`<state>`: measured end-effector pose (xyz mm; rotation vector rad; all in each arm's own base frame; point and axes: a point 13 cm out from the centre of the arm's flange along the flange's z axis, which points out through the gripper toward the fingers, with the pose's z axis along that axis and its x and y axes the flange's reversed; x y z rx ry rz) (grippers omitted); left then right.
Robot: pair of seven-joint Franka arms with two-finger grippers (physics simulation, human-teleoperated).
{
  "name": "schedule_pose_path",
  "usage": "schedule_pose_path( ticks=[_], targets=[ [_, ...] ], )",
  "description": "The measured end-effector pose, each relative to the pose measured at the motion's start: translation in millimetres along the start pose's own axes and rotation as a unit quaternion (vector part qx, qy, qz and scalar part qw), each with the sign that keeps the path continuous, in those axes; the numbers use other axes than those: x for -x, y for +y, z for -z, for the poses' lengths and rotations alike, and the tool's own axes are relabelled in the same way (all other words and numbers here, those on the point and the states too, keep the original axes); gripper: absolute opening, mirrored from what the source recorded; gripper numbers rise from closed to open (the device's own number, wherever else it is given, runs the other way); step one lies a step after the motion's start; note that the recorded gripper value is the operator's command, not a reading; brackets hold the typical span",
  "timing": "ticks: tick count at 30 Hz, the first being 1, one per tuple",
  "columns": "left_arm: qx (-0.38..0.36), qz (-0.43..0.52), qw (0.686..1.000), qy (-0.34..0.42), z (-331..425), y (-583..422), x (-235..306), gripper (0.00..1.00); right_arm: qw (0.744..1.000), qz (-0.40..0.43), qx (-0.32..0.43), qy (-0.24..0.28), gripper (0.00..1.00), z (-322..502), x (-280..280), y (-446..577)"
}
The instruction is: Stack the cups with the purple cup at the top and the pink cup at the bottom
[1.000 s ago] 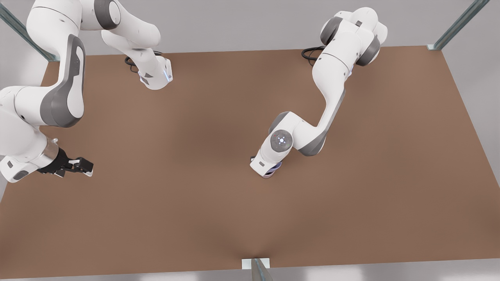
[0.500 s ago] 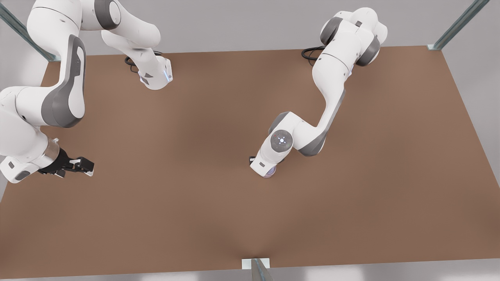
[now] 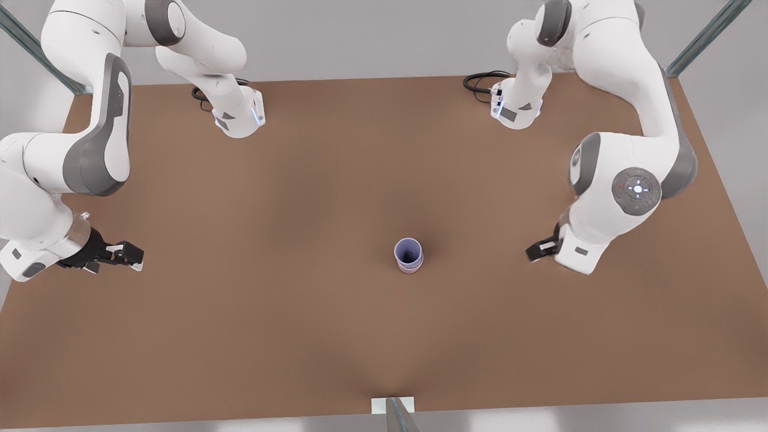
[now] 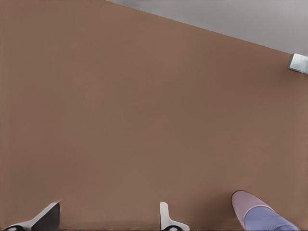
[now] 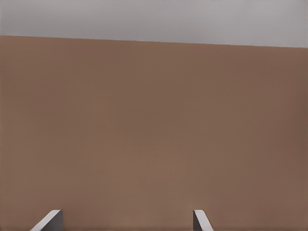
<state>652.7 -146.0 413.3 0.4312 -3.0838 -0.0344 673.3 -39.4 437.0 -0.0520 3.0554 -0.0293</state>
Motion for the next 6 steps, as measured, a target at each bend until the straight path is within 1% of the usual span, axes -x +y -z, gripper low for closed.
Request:
schedule_pose_path(
  ticks=[3,6],
  targets=[
    [-0.009,-0.046,0.999,-0.006,45,13,-24,1.00,1.000,0.000,0.000,0.000,1.00,0,0,0],
    [0.000,-0.075,0.997,0.002,51,28,-33,1.00,1.000,0.001,0.000,-0.001,1.00,0,0,-1]
  ],
)
